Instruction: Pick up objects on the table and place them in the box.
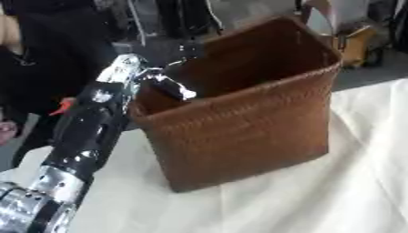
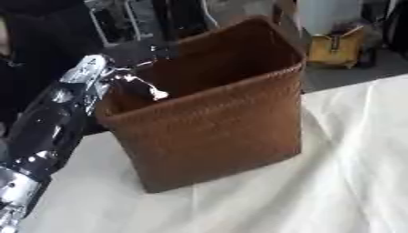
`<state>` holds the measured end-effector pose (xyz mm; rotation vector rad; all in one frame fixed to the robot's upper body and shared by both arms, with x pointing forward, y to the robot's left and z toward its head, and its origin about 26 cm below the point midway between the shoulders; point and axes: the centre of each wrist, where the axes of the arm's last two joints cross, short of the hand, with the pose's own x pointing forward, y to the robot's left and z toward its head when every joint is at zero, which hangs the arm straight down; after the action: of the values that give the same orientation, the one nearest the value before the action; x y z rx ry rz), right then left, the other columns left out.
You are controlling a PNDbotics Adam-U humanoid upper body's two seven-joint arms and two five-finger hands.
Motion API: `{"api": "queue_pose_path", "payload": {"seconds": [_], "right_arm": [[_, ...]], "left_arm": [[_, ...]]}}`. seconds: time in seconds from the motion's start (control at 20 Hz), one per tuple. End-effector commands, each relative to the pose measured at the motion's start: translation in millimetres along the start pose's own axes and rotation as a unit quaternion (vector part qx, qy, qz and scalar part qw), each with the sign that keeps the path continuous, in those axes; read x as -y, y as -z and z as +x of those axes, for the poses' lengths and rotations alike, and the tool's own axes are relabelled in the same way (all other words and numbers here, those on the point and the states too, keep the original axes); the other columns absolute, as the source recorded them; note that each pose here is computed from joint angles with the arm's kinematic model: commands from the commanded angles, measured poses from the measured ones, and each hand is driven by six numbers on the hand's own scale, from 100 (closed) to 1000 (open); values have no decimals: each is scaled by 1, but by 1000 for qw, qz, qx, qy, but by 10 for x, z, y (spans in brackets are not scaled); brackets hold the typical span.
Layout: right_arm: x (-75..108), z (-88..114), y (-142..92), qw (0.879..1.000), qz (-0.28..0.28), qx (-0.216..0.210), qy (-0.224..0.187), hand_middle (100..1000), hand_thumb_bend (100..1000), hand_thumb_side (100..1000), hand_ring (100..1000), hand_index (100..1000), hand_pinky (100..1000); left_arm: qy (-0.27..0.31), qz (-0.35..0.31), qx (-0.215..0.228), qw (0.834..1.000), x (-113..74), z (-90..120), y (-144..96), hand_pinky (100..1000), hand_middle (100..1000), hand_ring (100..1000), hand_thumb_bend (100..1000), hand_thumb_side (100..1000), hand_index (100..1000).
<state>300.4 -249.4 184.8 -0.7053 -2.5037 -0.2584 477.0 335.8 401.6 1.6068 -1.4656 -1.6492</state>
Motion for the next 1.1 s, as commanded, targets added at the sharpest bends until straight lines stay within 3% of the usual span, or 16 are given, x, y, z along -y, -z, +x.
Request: {"api": "queue_pose_path", "payload": {"seconds": [0.05,0.85,0.95,1.0,1.05,1.1], "right_arm": [[37,29,55,1000,-1,9,-1,687,100,1000,623,590,673],[164,-28,31,1000,0,1,-18,685,100,1000,625,588,674],[204,-44,28,1000,-1,0,-22,685,100,1000,626,589,674],[225,-53,24,1000,-1,-1,-25,685,100,1000,627,589,675],[243,-60,21,1000,-2,-1,-27,684,100,1000,627,588,675],[267,-68,20,1000,-2,0,-30,684,100,1000,628,592,676]], "left_arm": [[11,23,-11,1000,-220,-96,-43,1000,1000,1000,394,668,1000],[-18,110,-43,993,-396,-222,-134,1000,951,1000,317,607,1000],[-31,132,-50,990,-379,-285,-209,1000,939,1000,309,625,1000],[-41,147,-53,987,-362,-329,-267,1000,933,1000,278,701,1000],[-52,161,-54,984,-338,-366,-328,1000,935,1000,269,722,1000],[-63,182,-54,980,-314,-413,-425,1000,942,1000,194,785,1000]]}}
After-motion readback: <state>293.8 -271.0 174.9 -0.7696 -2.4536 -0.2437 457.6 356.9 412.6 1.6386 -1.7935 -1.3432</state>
